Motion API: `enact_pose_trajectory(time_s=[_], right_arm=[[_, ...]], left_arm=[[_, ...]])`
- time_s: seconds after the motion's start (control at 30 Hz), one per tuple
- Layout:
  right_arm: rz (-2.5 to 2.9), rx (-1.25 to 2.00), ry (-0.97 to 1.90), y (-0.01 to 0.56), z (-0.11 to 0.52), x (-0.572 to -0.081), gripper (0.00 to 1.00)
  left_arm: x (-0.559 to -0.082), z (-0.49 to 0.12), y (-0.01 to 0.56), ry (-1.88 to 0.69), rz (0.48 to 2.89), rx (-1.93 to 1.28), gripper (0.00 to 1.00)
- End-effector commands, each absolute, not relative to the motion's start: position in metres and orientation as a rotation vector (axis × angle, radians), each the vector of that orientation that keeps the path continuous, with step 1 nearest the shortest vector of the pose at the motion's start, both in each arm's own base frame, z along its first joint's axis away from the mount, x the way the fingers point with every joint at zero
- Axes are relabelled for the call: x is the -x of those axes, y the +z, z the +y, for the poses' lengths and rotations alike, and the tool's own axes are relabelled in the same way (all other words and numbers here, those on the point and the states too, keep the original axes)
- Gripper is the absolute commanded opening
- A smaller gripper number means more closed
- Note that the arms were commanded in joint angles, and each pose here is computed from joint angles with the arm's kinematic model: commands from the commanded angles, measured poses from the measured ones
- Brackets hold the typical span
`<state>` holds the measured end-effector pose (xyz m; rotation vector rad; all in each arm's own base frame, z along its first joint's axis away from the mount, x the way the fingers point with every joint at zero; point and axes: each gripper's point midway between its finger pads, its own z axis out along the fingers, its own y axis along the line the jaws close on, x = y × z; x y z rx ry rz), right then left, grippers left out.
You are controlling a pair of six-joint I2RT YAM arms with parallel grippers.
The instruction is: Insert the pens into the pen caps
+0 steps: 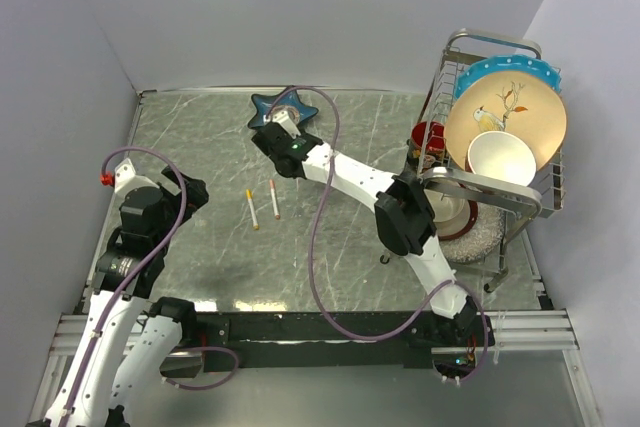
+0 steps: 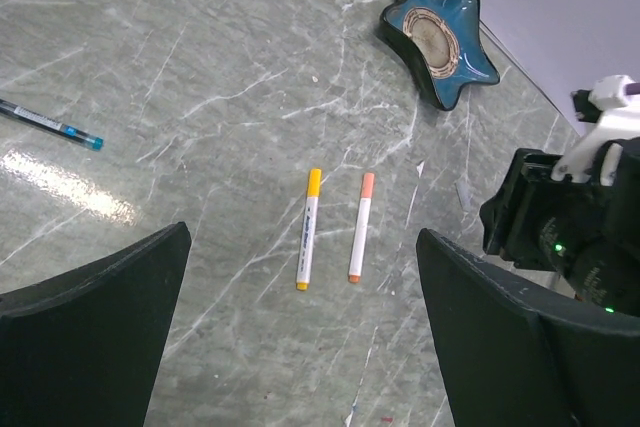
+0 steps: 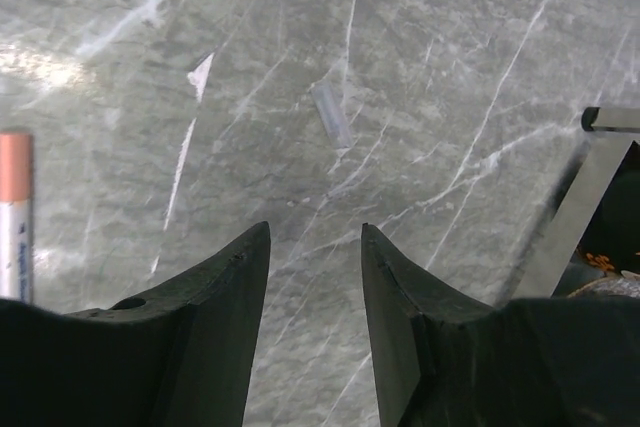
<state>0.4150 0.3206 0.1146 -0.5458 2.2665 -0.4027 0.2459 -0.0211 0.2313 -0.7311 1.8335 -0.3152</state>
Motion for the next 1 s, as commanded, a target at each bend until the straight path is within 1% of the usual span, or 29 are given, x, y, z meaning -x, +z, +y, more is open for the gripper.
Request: enact_pose_trajectory(time_s=[0.0,0.13,0.17,0.23,0.27,0.33,0.37,0.47,0.63,0.8,0.97], right_arm=[[2.180,0.472,-0.539,0.127,0.306,-0.445,0.46],[2.117,0.464,-0.651,0.126,0.300,-0.456,0.33],[2.105,0.460,-0.673,0.126,0.298,-0.457,0.27],[2.079,0.464,-0.691,0.125,0.299,-0.457,0.23],[2.065,0.461,-0.702,0.126,0.298,-0.456,0.20],[2.014,0.482,-0.750,0.131,0.297,-0.453,0.18],[1.994,0.485,-0.771,0.134,0.298,-0.453,0.15],[1.906,0.510,-0.881,0.144,0.303,-0.449,0.10],[1.841,0.568,-0.899,0.150,0.329,-0.433,0.09],[1.828,0.567,-0.853,0.164,0.345,-0.430,0.09],[1.812,0.578,-0.869,0.161,0.348,-0.434,0.09]], left_arm=[[-0.248,-0.024,0.240,-0.342,1.801,0.702,0.99],[-0.248,-0.024,0.240,-0.342,1.801,0.697,0.99],[-0.248,-0.024,0.240,-0.343,1.799,0.699,0.99],[-0.248,-0.024,0.240,-0.343,1.801,0.696,0.99],[-0.248,-0.024,0.240,-0.344,1.802,0.699,0.99],[-0.248,-0.025,0.239,-0.346,1.803,0.698,1.00],[-0.248,-0.025,0.239,-0.345,1.804,0.695,0.99],[-0.249,-0.027,0.238,-0.351,1.810,0.687,0.99],[-0.249,-0.027,0.238,-0.349,1.816,0.689,0.99],[-0.247,-0.025,0.241,-0.349,1.799,0.693,0.99],[-0.247,-0.024,0.242,-0.349,1.791,0.696,0.99]])
